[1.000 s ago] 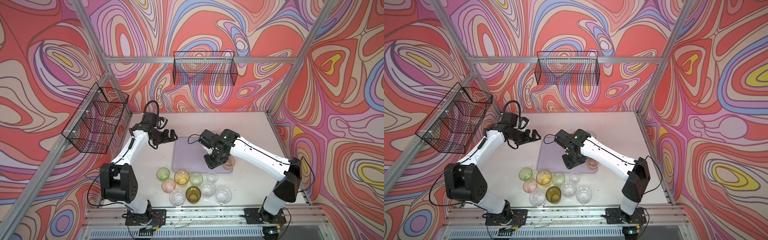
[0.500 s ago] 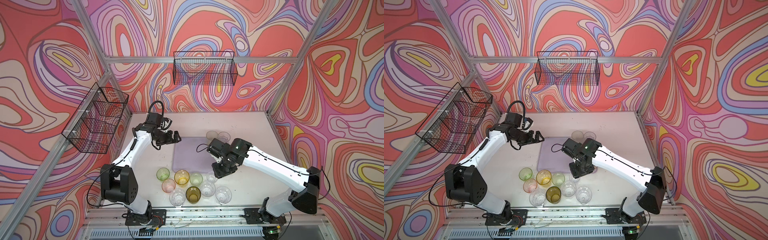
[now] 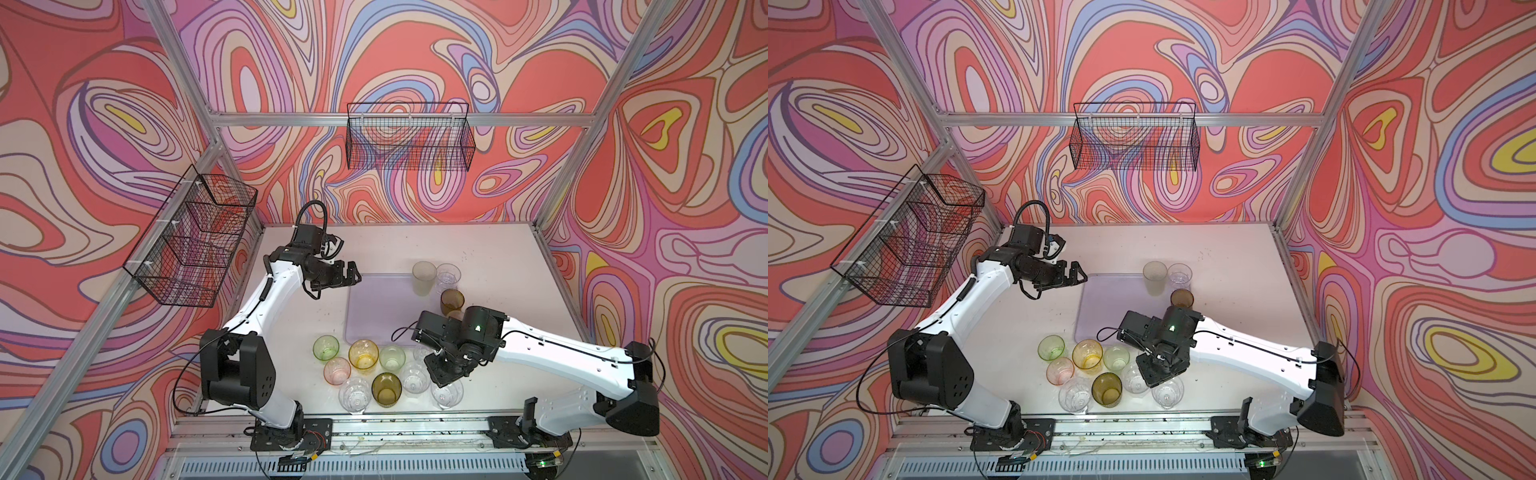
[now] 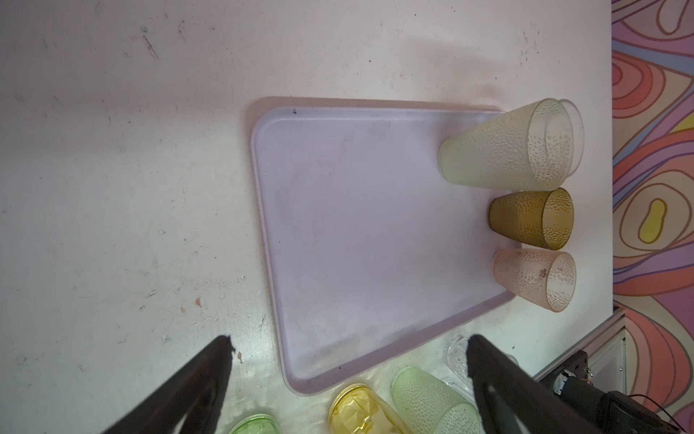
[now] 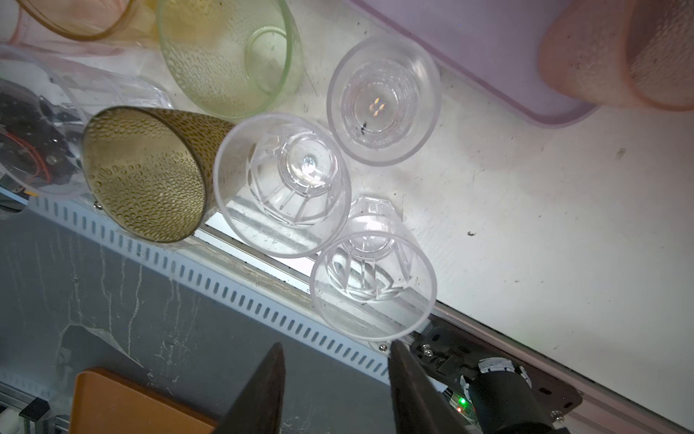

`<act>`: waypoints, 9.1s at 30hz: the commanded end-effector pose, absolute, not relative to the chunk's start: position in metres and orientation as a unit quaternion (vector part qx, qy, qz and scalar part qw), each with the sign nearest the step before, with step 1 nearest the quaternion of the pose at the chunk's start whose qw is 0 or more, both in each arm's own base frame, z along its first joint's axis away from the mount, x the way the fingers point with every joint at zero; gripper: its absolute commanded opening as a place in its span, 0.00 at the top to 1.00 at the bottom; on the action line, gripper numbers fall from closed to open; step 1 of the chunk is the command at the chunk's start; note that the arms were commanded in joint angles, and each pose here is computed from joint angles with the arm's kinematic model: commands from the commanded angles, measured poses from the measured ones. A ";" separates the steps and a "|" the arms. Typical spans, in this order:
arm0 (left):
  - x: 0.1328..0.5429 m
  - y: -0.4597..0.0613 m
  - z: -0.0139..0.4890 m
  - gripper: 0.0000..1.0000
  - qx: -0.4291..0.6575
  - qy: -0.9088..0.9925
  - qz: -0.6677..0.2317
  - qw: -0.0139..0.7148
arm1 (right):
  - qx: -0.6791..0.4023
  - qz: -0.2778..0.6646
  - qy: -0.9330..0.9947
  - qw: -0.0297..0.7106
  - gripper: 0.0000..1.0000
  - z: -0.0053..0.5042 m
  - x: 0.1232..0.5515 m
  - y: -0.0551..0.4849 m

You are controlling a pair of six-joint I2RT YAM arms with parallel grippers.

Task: Place the glasses into the tray
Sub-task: Pick up the glass from the bottom-center of the table, then place the glass on the tray, then pick up the glass from the bottom-center of the table.

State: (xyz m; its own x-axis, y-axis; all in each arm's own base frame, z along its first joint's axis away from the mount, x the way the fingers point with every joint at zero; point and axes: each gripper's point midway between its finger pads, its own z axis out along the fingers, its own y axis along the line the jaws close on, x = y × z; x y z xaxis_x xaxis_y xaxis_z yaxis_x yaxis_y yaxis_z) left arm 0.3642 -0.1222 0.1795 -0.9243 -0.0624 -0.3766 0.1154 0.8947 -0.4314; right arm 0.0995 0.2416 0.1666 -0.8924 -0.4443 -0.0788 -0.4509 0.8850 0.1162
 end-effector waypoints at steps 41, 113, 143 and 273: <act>0.360 -0.121 0.181 0.00 0.026 0.959 -0.208 0.190 | -0.225 0.026 0.973 0.033 0.69 0.094 0.068 0.243; 0.356 -0.127 0.189 0.00 0.040 0.956 -0.216 0.196 | -0.218 -0.014 0.969 0.119 1.00 0.223 0.219 0.242; 0.356 -0.132 0.189 0.00 0.042 0.953 -0.229 0.195 | -0.216 0.021 0.972 0.094 1.00 0.161 0.328 0.273; 0.353 -0.134 0.197 0.00 0.044 0.949 -0.237 0.205 | -0.189 0.052 0.980 0.022 0.67 0.129 0.184 0.289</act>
State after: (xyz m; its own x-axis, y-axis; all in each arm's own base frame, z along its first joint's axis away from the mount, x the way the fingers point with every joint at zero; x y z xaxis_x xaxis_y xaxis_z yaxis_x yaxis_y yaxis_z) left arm 0.3549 -0.1302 0.1848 -0.9241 -0.0293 -0.3810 0.1473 0.8927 -0.4260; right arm 0.1864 0.2811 0.1313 -0.9236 -0.3796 -0.0527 -0.3826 0.9215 0.0671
